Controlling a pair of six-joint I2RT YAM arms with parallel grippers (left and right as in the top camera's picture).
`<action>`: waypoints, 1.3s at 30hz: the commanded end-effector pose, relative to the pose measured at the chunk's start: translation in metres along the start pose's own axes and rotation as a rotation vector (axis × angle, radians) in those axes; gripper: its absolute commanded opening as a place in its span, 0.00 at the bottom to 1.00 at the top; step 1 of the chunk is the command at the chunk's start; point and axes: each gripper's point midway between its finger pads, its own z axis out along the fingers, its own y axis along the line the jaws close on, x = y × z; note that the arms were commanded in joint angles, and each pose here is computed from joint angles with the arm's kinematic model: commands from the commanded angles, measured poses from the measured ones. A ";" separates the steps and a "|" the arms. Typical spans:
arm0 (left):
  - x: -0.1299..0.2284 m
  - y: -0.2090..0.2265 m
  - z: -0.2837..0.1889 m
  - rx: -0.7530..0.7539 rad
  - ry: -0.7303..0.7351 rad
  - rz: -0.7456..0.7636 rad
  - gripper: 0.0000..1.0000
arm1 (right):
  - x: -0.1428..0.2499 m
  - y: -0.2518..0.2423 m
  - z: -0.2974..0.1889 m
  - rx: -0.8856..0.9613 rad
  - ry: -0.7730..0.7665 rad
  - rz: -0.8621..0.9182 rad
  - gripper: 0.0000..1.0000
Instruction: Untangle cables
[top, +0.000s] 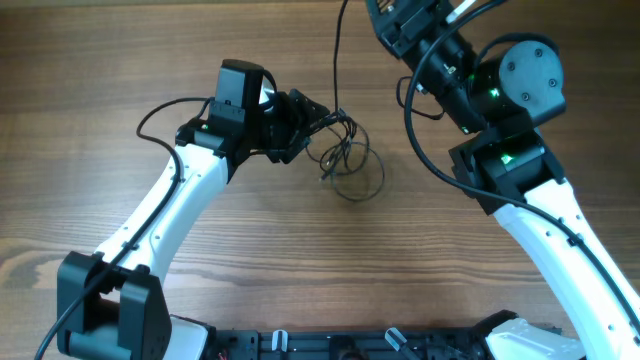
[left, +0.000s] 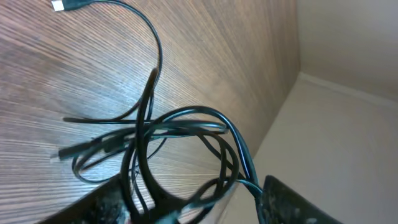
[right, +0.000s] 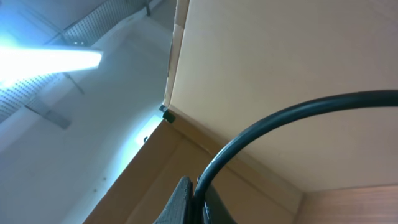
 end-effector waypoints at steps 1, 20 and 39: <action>0.000 0.001 0.003 -0.005 -0.002 0.002 0.51 | 0.000 0.017 -0.001 -0.046 0.012 -0.002 0.05; -0.153 0.132 -0.109 -0.512 -0.674 -0.108 0.04 | -0.068 0.083 -0.045 -0.100 -0.334 -0.281 0.05; -0.001 -0.037 -0.062 0.239 0.059 0.368 1.00 | -0.074 0.058 -0.047 0.022 -0.366 -0.221 0.05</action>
